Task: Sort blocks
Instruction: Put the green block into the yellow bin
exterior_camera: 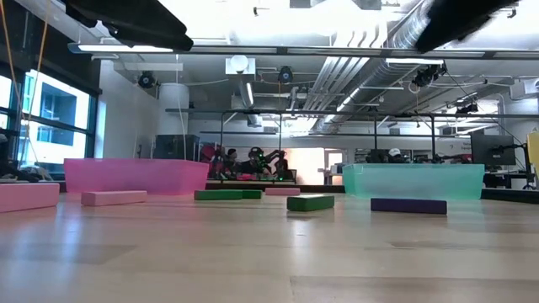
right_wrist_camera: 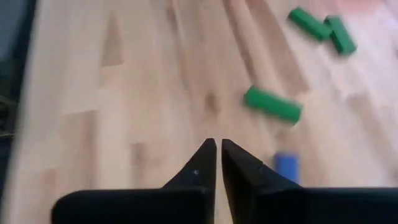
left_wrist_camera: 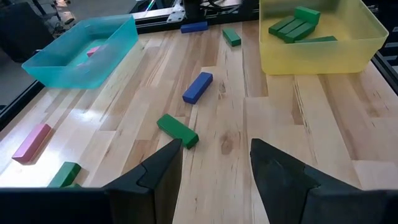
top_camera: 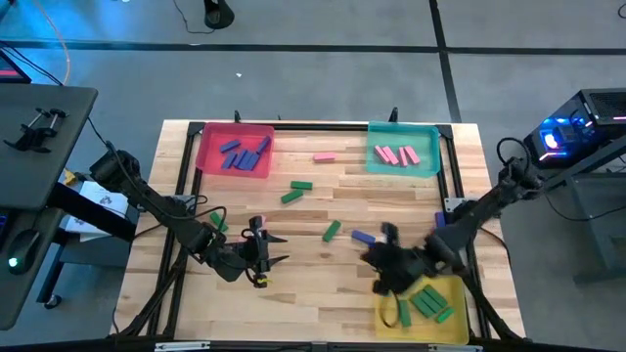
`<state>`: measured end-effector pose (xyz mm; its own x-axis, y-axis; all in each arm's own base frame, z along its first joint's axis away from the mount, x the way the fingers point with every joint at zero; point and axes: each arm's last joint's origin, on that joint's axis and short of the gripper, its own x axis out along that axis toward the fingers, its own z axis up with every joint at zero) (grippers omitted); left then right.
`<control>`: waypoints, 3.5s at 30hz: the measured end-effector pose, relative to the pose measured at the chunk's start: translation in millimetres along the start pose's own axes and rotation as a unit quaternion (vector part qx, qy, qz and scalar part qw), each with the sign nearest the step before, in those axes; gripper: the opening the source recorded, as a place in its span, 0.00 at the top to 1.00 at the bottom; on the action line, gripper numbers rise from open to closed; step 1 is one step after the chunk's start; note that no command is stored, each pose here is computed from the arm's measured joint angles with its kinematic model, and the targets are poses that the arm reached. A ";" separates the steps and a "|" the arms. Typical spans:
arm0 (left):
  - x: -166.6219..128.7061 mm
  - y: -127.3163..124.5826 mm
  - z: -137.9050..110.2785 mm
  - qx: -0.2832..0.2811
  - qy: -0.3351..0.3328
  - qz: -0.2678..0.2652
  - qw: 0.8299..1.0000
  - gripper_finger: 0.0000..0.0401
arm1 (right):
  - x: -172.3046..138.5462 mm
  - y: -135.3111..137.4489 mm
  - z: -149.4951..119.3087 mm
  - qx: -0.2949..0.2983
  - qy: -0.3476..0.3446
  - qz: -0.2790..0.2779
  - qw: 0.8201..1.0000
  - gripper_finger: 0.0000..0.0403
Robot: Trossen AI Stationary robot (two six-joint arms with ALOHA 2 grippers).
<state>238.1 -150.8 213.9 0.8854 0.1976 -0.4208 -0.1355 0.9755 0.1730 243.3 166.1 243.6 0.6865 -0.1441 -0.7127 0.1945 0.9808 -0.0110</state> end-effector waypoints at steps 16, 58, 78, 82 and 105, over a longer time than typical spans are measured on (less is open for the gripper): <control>0.0 -0.2 -0.6 0.001 0.003 -0.005 1.000 0.56 | 151.7 -90.4 33.9 -0.232 0.037 0.128 0.964 0.37; 0.0 0.0 -1.2 -0.006 0.006 -0.004 1.000 0.56 | 193.4 -115.4 17.8 -0.125 0.078 0.093 0.985 0.82; 0.0 0.2 -2.1 -0.006 0.009 -0.003 1.000 0.56 | -41.5 19.1 -23.9 0.028 0.045 0.130 0.990 0.82; 0.0 0.2 -2.1 -0.006 0.009 -0.003 1.000 0.56 | -69.0 37.9 -58.4 0.110 0.096 0.142 0.979 0.82; 4.9 6.2 -0.9 -0.012 0.012 0.009 1.000 0.56 | 32.9 55.0 -97.6 0.020 0.325 0.072 0.943 0.79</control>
<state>241.2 -143.7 212.1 0.8721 0.2179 -0.4382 -0.1629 0.9736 0.1598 208.2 228.1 151.1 0.1356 0.1139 -0.9842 0.1668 0.9766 0.1360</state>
